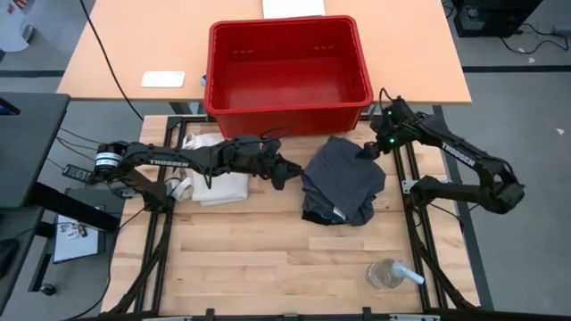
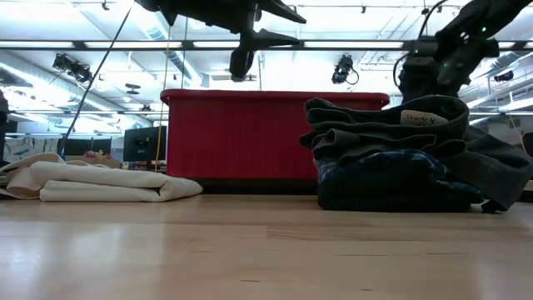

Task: Fold laundry
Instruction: Put the gray shorts into the red laundry bin

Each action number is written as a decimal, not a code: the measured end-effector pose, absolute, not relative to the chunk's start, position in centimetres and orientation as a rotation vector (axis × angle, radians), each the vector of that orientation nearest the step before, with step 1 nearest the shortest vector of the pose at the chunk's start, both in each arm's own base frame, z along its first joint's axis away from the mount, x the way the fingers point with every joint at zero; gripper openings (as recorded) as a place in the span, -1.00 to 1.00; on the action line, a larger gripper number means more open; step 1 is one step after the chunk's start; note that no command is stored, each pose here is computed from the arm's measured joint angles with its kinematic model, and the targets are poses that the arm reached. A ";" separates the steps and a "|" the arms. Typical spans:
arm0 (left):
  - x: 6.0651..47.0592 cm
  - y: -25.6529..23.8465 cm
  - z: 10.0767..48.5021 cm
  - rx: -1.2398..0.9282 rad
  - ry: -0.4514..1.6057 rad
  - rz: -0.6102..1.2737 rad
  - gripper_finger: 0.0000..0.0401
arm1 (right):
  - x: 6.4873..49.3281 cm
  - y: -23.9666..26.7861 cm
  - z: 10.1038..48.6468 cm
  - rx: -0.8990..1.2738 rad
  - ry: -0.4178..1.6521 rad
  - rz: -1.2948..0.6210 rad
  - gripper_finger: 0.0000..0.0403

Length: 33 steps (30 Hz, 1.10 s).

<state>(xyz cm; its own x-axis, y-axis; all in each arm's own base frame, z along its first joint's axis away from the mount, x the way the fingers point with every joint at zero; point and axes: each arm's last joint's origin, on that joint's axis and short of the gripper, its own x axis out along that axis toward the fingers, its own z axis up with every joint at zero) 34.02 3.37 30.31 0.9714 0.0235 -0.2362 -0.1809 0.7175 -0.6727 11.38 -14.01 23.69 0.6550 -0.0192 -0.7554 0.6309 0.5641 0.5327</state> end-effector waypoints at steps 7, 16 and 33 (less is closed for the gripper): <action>34.0 3.2 30.3 -0.825 0.223 0.099 -0.28 | 11.2 -13.7 21.4 0.912 0.864 -0.392 0.96; 35.0 2.4 29.4 -0.904 0.231 0.084 -0.28 | 12.2 -12.7 21.5 1.009 0.743 -0.155 0.84; 43.0 2.9 24.4 -0.891 0.271 0.056 -0.28 | 15.5 -10.2 25.1 1.031 0.693 -0.072 0.67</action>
<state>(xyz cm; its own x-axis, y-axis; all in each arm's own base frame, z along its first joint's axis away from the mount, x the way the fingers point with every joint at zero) 42.97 2.88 24.38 0.9643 -0.0638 -0.2568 -0.1608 0.6296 -0.7601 15.47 -10.24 25.12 0.7870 0.2586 -0.5601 0.3685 0.5312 0.7629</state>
